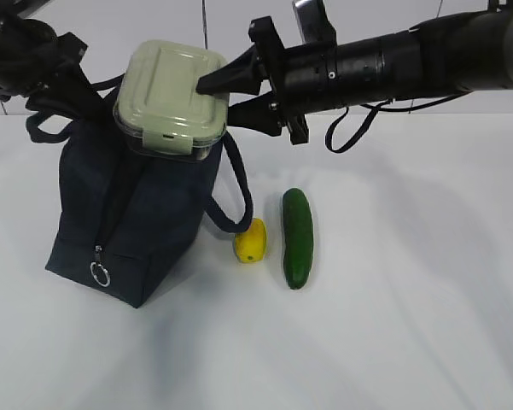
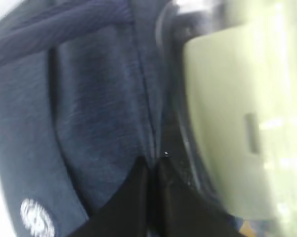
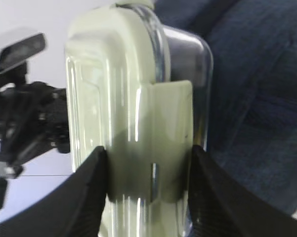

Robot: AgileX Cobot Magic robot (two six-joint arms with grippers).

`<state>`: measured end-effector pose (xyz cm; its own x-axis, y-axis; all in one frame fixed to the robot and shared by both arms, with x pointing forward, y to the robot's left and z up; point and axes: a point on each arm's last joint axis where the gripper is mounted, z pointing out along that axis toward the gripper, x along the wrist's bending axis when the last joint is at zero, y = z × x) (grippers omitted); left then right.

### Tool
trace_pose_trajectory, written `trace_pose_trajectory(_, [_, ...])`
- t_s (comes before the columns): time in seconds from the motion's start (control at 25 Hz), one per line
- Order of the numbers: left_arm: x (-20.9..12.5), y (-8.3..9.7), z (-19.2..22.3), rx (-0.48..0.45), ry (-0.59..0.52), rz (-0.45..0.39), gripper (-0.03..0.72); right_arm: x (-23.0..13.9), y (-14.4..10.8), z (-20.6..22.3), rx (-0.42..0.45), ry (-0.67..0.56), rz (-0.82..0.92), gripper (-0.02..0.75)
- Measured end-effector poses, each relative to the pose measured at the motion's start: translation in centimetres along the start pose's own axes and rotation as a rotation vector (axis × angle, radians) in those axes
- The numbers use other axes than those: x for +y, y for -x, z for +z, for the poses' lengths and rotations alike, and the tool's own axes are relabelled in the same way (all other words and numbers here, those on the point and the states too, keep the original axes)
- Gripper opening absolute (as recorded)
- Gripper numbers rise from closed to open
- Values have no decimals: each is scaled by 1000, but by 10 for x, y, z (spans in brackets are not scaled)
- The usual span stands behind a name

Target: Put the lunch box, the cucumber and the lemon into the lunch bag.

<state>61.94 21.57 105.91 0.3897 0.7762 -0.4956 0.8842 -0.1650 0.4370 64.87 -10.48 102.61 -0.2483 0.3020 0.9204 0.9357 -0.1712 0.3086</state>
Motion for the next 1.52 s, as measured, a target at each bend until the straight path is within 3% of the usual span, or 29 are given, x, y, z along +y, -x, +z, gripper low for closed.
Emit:
trace_pose_trajectory(0.24, [0, 6, -8, -2, 11, 15, -8, -2, 22, 8, -39, -16, 27, 355])
trace_pose_trajectory(0.52, [5, 16, -12, -75, 57, 0, -8, -4, 51, 18, -88, -26, 71, 355])
trace_pose_trajectory(0.88, [8, 23, -5, -206, 78, -18, -8, -4, 43, 35, -59, -48, 34, 355])
trace_pose_trajectory(1.04, [11, 35, 1, -279, 97, -19, -8, -7, 36, 43, -49, -62, 17, 355])
trace_pose_trajectory(1.2, [11, 46, 10, -291, 87, 5, -8, -10, 36, 47, -53, -73, 7, 355])
trace_pose_trajectory(1.52, [11, 36, 26, -267, 70, -14, -8, -11, 63, 57, -96, -60, 47, 354])
